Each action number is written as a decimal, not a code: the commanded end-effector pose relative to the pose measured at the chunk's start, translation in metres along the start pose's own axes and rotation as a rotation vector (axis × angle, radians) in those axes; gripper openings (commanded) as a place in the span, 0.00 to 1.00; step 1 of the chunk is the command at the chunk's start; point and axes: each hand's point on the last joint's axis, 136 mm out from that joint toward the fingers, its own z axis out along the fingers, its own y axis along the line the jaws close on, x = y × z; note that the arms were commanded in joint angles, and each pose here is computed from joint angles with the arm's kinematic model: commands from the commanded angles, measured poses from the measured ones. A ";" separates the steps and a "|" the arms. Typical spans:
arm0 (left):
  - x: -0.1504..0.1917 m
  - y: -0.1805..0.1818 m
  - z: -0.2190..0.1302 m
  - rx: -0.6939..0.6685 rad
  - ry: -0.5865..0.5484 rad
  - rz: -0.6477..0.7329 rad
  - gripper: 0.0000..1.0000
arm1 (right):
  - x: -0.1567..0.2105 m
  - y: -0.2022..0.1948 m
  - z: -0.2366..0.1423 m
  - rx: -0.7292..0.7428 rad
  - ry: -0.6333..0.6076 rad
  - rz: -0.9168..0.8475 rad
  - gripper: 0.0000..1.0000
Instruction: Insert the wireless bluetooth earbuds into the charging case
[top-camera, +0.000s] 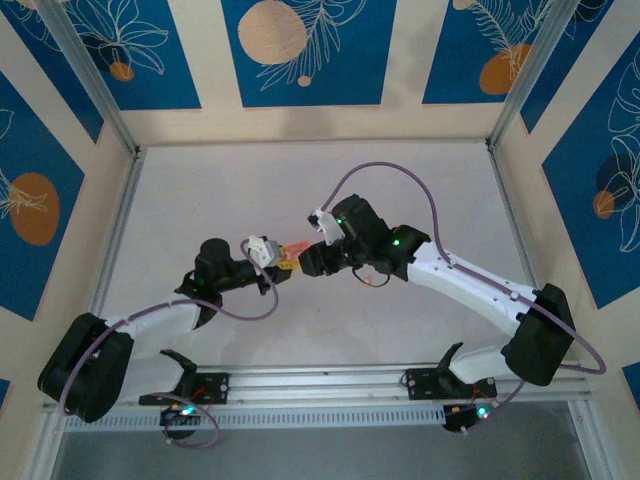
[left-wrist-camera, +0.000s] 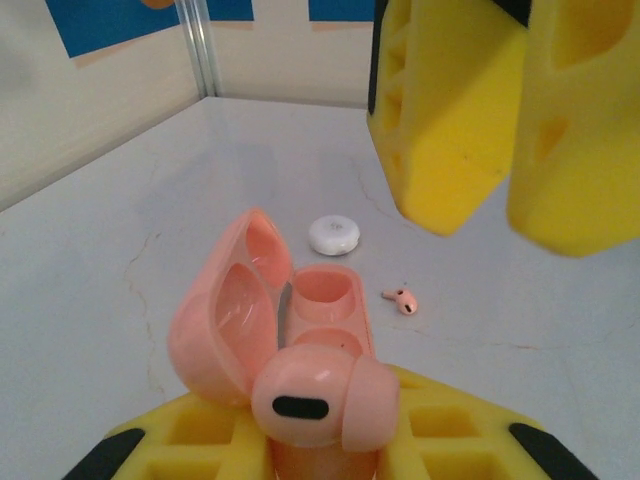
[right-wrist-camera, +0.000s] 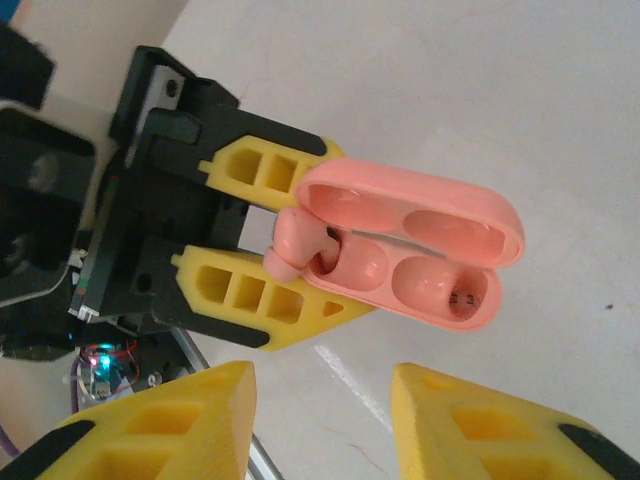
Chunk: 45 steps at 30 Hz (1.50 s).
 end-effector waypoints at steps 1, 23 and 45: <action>0.001 -0.006 0.000 0.006 0.004 0.027 0.23 | -0.010 0.003 0.000 0.022 -0.020 0.056 0.38; -0.002 -0.006 -0.003 -0.003 0.008 0.038 0.23 | -0.022 0.017 0.031 -0.016 0.015 0.013 0.27; 0.000 -0.007 -0.003 -0.004 0.015 0.035 0.23 | -0.016 -0.005 0.017 0.085 0.005 0.040 0.24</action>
